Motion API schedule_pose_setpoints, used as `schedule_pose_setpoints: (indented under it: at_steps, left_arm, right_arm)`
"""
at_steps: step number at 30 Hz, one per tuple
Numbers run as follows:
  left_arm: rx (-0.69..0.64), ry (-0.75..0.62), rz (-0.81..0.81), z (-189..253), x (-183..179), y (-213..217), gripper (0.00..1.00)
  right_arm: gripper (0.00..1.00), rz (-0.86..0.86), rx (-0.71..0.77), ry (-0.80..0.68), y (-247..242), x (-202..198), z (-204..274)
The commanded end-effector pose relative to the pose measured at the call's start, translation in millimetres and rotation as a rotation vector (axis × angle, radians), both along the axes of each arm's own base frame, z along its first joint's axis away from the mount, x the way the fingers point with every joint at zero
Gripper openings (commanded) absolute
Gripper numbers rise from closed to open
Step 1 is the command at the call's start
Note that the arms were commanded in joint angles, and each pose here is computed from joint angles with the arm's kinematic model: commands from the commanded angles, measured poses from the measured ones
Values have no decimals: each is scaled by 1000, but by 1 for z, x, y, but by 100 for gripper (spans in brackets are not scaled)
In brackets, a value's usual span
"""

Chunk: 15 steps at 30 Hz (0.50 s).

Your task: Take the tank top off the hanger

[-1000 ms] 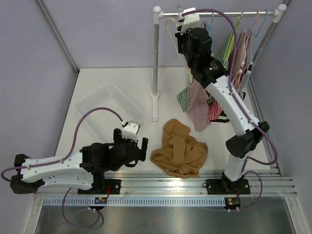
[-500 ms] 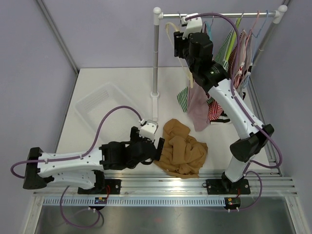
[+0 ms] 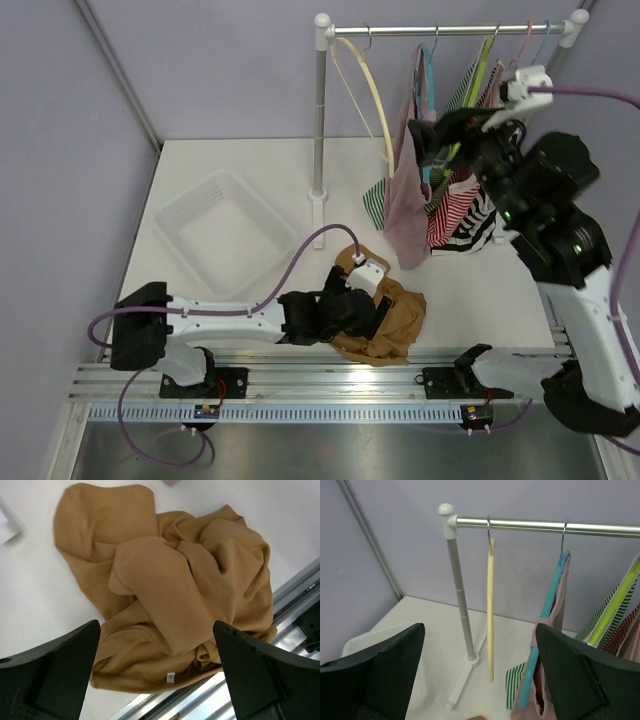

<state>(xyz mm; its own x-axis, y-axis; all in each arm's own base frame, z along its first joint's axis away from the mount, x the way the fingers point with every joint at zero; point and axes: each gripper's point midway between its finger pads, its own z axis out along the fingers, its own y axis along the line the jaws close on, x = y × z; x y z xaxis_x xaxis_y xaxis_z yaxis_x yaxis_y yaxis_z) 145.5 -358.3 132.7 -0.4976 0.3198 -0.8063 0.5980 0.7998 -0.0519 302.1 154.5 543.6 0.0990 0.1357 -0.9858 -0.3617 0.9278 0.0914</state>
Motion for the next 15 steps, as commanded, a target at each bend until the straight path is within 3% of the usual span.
schedule_pose_setpoints:
  at_steps: [1, 8, 15]
  left_arm:
    - [-83, 1, -62, 9, -1, -43, 99]
    - [32, 24, -76, -42, 2, -63, 99]
    - [95, 99, -99, -94, -6, -77, 99]
  right_arm:
    - [100, 145, 19, 73, 2, -47, -27]
    - [99, 372, 46, 94, -6, -135, -72]
    - [100, 420, 41, 119, -16, -166, -104]
